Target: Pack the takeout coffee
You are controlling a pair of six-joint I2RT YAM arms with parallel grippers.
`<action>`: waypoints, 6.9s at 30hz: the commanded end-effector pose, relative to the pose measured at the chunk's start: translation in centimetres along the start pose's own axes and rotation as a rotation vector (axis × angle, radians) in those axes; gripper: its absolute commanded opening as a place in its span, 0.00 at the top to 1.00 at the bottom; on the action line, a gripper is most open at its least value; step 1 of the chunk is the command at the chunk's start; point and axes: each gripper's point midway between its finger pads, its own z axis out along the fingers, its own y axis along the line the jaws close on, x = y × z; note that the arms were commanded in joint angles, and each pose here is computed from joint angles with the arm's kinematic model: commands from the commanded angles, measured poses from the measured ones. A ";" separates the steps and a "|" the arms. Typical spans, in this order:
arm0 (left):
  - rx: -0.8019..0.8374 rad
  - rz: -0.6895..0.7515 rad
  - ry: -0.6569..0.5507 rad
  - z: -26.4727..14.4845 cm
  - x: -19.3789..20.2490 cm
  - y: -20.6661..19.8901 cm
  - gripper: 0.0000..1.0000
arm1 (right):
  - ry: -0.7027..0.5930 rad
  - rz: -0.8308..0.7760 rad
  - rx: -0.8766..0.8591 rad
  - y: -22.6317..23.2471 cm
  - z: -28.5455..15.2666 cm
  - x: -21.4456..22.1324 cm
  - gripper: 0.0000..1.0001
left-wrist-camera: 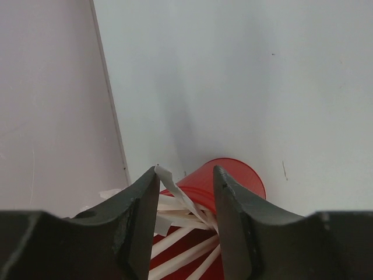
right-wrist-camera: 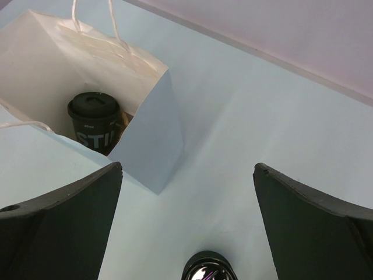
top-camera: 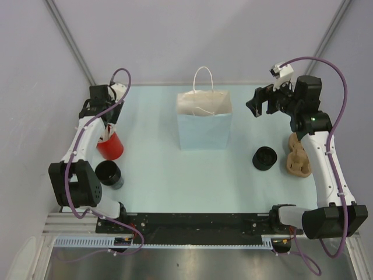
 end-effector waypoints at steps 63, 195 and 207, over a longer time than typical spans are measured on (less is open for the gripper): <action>0.074 -0.001 -0.392 -15.1 -12.1 1.8 0.94 | -0.033 -0.003 -0.009 -0.3 -0.2 -0.7 0.00; 0.506 0.568 -0.818 -17.3 -25.7 -39.5 0.82 | 0.161 0.195 0.160 -7.4 -2.0 9.0 0.00; 0.551 0.523 -0.831 -19.2 -26.4 -38.9 0.44 | 0.161 0.197 0.156 -7.4 -2.0 9.1 0.00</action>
